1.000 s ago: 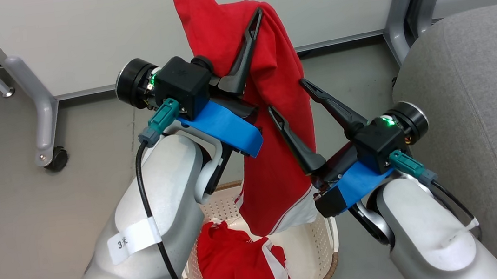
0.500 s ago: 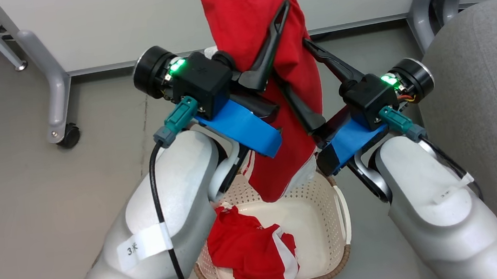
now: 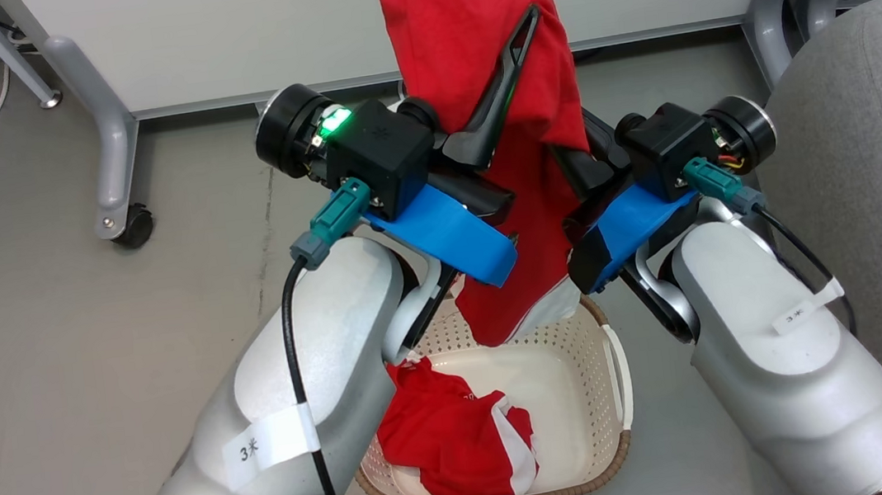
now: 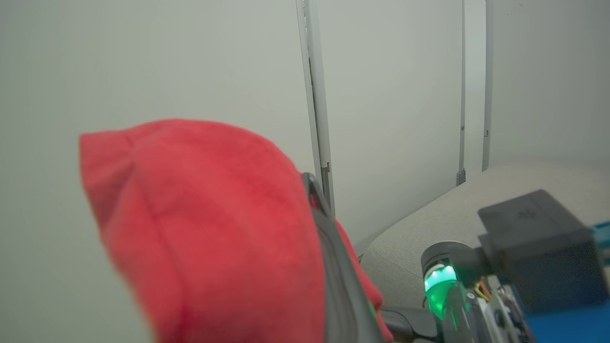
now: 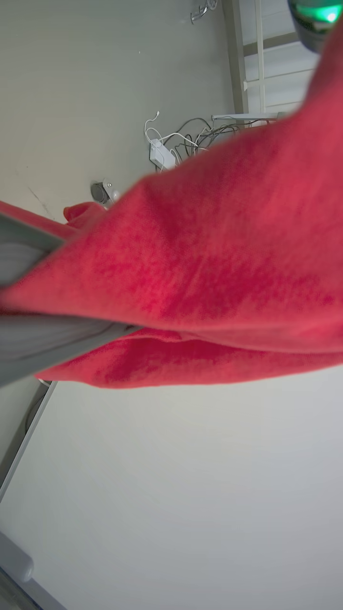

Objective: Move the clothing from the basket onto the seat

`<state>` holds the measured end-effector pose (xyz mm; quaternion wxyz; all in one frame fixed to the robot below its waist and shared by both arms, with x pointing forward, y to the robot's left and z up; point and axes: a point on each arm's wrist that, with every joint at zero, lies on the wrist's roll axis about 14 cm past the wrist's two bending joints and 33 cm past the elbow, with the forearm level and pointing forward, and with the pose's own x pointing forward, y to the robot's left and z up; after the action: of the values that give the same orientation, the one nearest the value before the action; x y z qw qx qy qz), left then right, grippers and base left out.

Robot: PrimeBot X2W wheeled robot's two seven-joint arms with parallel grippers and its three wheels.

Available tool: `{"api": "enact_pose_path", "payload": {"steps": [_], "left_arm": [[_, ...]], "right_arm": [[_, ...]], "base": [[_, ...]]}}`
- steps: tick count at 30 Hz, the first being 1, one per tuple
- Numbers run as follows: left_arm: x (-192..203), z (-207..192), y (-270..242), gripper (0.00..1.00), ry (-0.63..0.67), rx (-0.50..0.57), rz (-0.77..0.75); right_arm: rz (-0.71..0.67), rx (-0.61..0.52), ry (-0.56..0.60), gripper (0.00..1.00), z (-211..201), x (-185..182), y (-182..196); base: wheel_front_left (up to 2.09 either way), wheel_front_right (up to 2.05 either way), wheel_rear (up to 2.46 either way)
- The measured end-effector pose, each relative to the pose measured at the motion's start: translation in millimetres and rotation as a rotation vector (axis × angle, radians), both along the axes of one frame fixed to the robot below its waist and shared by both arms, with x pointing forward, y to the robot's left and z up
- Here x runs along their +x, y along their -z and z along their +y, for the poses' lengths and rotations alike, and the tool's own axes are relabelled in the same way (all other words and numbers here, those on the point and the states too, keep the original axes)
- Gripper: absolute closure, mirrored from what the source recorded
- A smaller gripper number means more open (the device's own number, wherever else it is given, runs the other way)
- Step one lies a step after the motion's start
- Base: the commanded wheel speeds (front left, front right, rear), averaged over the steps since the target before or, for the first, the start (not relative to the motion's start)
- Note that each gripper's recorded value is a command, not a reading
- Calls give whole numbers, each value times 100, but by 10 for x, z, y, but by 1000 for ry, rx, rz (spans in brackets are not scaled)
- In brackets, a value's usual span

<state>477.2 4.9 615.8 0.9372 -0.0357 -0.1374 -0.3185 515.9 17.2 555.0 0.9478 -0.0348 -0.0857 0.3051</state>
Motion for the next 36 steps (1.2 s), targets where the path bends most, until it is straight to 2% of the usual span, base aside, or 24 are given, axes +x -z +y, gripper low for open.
{"api": "enact_pose_path", "payload": {"steps": [9, 10, 11, 22, 36], "left_arm": [[8, 10, 13, 100, -7, 3, 4], [12, 15, 18, 85, -10, 4, 5], [19, 26, 22, 0, -15, 3, 6], [15, 55, 192, 0, -33, 24, 37], [-108, -223, 513, 0, 50, 46, 81]], "right_arm": [[10, 32, 17, 100, -50, 24, -30], [9, 33, 16, 100, -48, 23, -32], [9, 36, 15, 100, -46, 24, -37], [10, 86, 91, 100, -291, 84, -67], [-16, 113, 362, 100, -1301, 37, -39]], "base": [[0, 0, 0], [0, 0, 0], [0, 0, 0], [0, 0, 0], [0, 0, 0]]}}
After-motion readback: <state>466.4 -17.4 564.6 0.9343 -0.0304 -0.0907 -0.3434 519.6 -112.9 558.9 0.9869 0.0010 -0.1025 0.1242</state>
